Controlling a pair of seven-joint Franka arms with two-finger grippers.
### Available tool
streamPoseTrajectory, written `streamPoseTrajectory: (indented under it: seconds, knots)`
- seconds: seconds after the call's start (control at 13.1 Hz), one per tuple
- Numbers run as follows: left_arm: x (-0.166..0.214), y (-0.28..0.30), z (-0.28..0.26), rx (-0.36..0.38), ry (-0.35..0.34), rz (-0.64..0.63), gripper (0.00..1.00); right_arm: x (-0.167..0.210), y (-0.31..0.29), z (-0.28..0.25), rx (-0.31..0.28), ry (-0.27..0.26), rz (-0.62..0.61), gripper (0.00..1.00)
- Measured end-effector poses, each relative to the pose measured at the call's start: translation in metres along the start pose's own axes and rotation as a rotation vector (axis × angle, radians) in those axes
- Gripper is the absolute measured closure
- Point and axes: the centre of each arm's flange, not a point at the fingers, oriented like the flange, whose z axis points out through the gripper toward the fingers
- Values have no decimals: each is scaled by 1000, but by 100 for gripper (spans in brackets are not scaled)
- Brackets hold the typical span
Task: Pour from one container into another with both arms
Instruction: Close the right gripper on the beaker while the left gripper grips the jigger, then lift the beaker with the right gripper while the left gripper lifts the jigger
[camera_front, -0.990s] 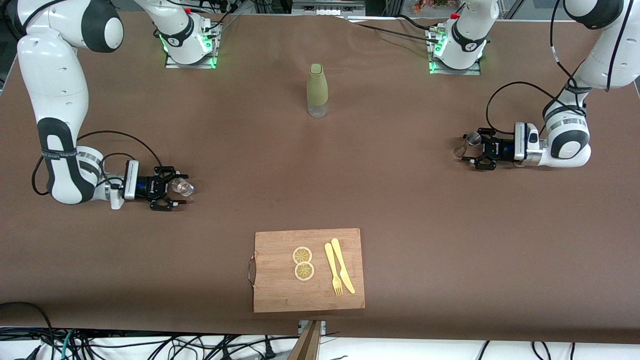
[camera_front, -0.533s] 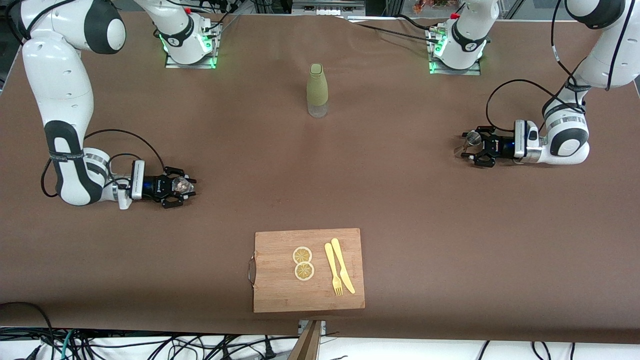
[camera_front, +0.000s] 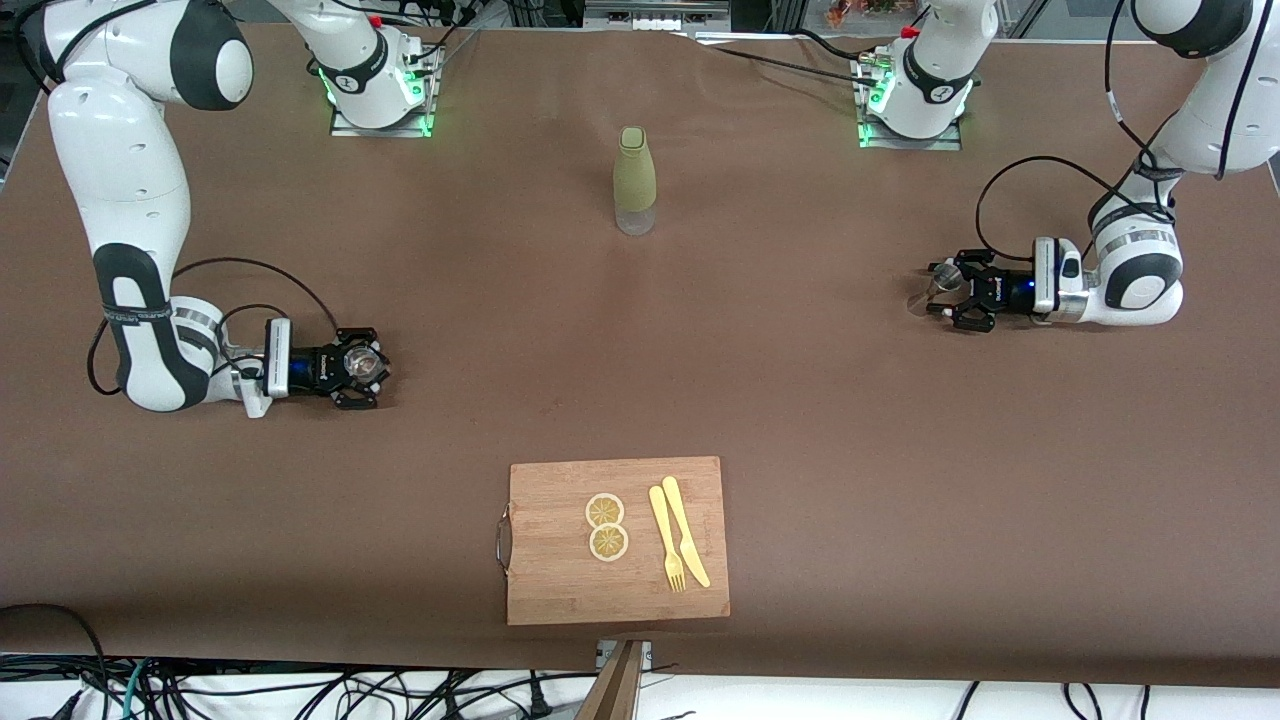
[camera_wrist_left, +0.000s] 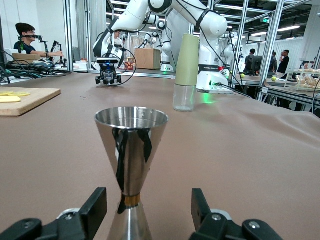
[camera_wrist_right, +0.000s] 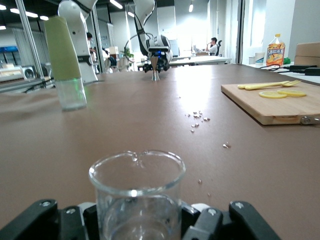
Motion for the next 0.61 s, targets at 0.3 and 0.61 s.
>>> streamPoseTrajectory:
  seconds: [0.3, 0.61]
  knots:
    - [0, 2, -1, -1, 7, -2, 24, 13, 10, 15, 21, 45, 57, 81]
    - [0, 2, -1, -2, 9, -1, 30, 31, 27, 37, 39, 80, 96, 81]
